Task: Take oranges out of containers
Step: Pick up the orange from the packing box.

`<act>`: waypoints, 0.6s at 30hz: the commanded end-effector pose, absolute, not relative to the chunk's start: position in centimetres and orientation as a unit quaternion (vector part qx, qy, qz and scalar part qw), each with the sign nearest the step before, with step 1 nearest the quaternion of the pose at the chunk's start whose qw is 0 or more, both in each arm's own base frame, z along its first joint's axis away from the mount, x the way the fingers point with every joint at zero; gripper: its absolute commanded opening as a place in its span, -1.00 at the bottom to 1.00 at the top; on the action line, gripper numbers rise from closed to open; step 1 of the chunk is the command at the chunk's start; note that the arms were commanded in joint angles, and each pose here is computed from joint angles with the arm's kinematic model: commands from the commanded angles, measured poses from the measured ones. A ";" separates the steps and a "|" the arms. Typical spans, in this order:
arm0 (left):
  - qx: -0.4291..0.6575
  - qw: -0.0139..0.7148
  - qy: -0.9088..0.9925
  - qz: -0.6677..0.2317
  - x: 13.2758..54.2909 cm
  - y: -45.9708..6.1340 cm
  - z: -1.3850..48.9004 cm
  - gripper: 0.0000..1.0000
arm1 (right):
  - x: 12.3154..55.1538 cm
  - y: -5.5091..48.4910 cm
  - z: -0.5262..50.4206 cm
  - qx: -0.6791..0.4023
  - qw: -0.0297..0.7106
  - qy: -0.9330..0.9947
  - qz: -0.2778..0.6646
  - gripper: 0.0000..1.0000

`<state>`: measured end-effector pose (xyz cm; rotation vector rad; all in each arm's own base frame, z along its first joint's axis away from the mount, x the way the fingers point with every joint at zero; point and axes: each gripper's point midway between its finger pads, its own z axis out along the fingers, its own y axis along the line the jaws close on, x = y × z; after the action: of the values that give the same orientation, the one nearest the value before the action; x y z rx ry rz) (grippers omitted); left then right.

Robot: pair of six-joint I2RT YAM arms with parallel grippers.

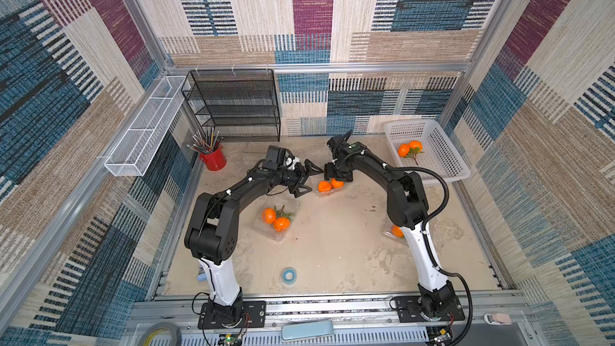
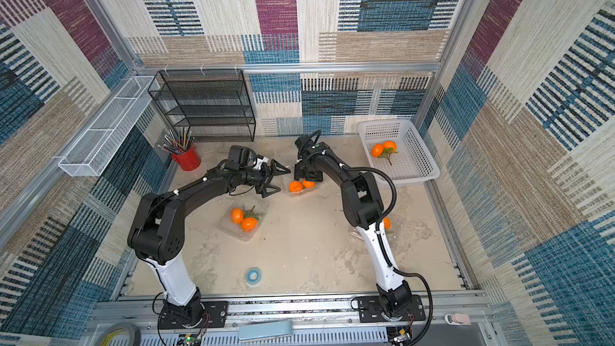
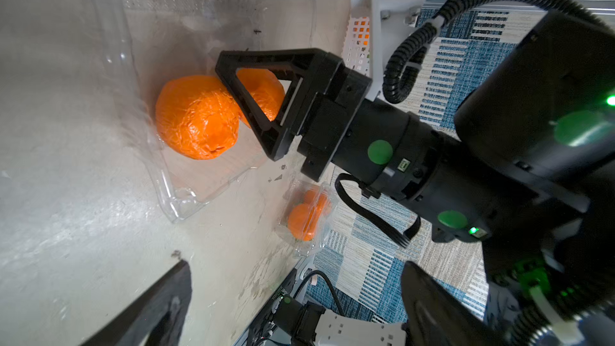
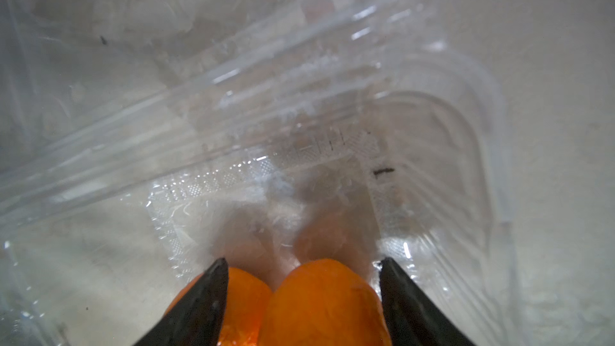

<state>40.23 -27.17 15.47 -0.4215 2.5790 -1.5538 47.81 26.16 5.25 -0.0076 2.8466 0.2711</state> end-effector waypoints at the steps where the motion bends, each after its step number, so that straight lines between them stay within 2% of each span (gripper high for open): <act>1: -0.127 0.052 0.844 -0.519 40.3 -27.6 15.9 0.98 | 47.8 26.1 6.7 0.000 0.157 0.984 0.086 0.49; 8: -0.126 0.050 0.844 -0.519 40.4 -27.9 15.9 0.98 | 46.7 25.4 7.9 -0.004 0.156 0.986 0.062 0.51; 18: -0.124 0.045 0.844 -0.520 40.5 -28.4 15.6 0.98 | 44.5 24.2 5.5 -0.005 0.132 0.990 0.044 0.43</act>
<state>40.46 -28.00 14.99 -0.4023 2.5905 -1.5573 44.25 24.16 5.24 -0.0269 2.8963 0.1192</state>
